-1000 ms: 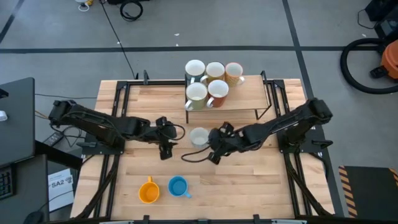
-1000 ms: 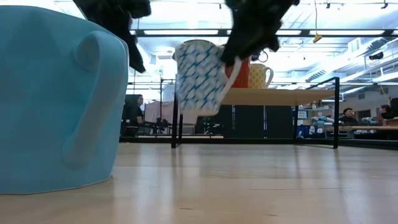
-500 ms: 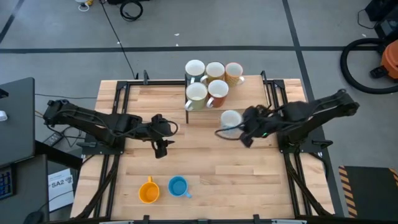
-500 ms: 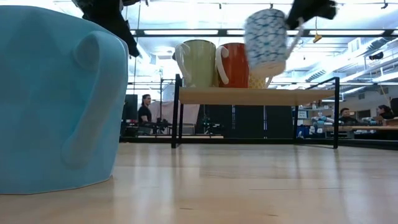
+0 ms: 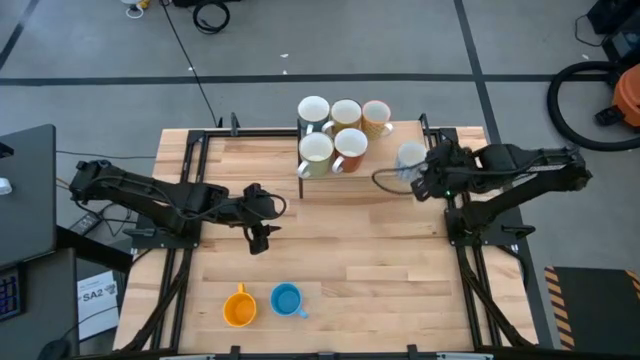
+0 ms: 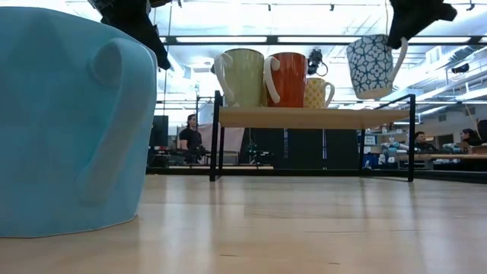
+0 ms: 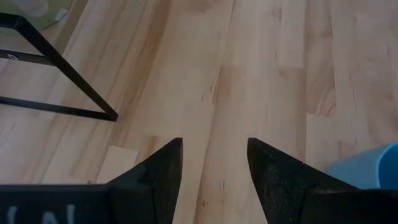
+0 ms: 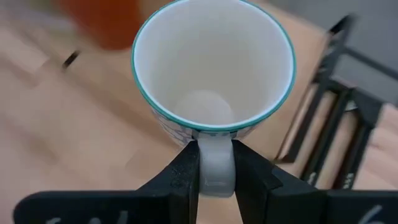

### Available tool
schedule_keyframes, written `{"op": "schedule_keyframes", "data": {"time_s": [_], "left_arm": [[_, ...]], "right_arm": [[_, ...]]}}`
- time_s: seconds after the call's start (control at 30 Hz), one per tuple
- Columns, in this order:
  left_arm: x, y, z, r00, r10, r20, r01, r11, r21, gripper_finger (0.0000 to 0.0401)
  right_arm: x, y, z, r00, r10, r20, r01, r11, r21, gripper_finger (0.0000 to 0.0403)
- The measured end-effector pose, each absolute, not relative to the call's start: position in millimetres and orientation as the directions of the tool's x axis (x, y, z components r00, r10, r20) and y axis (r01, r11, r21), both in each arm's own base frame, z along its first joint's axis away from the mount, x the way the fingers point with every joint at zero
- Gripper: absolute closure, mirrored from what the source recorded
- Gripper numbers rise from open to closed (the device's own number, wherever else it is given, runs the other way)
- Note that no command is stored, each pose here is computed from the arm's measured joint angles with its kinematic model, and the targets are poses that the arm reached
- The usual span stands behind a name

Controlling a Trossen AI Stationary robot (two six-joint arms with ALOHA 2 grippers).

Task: Place coffee mugs
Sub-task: Put the blue patterned mug on the shelf

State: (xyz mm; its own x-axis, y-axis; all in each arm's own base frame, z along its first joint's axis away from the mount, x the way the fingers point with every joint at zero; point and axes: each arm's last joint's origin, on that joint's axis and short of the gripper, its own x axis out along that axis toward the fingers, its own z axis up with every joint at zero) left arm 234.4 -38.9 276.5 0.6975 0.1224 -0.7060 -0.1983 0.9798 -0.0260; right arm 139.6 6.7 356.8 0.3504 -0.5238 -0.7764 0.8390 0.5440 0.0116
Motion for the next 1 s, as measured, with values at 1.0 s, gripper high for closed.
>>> {"op": "schedule_keyframes", "data": {"time_s": [1.0], "left_arm": [[234, -39, 276, 0.697, 0.122, -0.706, -0.197, 0.98, -0.025, 0.0213]], "right_arm": [[157, -116, 353, 0.151, -0.635, -0.757, 0.872, 0.446, -0.201, 0.032]]}}
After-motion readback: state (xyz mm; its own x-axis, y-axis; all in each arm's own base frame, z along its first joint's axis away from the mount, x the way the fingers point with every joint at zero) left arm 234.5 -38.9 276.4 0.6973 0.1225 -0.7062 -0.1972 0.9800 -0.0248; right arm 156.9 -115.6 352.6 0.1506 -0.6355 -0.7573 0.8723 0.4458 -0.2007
